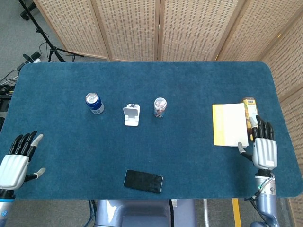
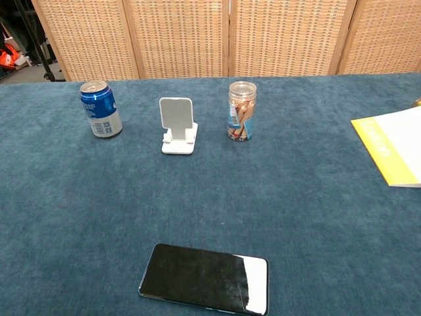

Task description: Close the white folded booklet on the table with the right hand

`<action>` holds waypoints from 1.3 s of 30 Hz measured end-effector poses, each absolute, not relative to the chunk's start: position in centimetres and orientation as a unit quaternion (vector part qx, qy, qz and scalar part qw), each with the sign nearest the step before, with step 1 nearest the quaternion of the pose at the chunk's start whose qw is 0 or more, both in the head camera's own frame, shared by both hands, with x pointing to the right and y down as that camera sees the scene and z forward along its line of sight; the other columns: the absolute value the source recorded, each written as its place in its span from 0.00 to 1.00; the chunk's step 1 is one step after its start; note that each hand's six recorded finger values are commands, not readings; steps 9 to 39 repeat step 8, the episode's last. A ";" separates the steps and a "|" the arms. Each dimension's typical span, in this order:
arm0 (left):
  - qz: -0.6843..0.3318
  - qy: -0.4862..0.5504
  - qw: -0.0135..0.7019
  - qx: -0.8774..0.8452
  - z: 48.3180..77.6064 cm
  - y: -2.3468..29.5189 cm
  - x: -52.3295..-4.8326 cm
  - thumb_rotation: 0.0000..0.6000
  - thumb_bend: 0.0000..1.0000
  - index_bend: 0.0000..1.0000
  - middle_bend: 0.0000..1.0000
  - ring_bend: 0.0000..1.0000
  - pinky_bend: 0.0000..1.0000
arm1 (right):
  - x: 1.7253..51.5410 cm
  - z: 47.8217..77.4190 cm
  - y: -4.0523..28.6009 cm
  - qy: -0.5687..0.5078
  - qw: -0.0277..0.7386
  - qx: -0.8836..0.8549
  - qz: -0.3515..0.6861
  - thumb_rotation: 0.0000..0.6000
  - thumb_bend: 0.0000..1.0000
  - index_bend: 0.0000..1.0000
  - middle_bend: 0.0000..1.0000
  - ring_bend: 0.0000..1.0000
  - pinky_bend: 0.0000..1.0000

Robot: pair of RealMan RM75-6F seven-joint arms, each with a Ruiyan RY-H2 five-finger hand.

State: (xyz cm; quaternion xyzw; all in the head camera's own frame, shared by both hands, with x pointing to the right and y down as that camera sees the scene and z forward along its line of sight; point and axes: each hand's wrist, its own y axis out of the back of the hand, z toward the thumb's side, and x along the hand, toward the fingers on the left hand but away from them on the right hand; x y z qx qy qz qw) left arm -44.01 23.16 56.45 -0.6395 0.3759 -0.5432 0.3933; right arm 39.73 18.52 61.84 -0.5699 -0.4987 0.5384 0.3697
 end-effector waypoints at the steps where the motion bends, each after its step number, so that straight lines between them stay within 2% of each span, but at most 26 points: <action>1: -0.543 0.376 0.393 -0.639 56.5 23.2 -44.0 1.00 0.00 0.00 0.00 0.00 0.00 | 39.7 61.7 18.8 -0.490 0.376 -0.576 0.536 1.00 0.36 0.00 0.00 0.00 0.00; 8: -0.548 0.368 0.392 -0.640 56.9 23.2 -44.1 1.00 0.00 0.00 0.00 0.00 0.00 | 40.6 59.5 21.5 -0.412 0.440 -0.596 0.531 1.00 0.36 0.00 0.00 0.00 0.00; 39: -0.548 0.368 0.392 -0.640 56.9 23.2 -44.1 1.00 0.00 0.00 0.00 0.00 0.00 | 40.6 59.5 21.5 -0.412 0.440 -0.596 0.531 1.00 0.36 0.00 0.00 0.00 0.00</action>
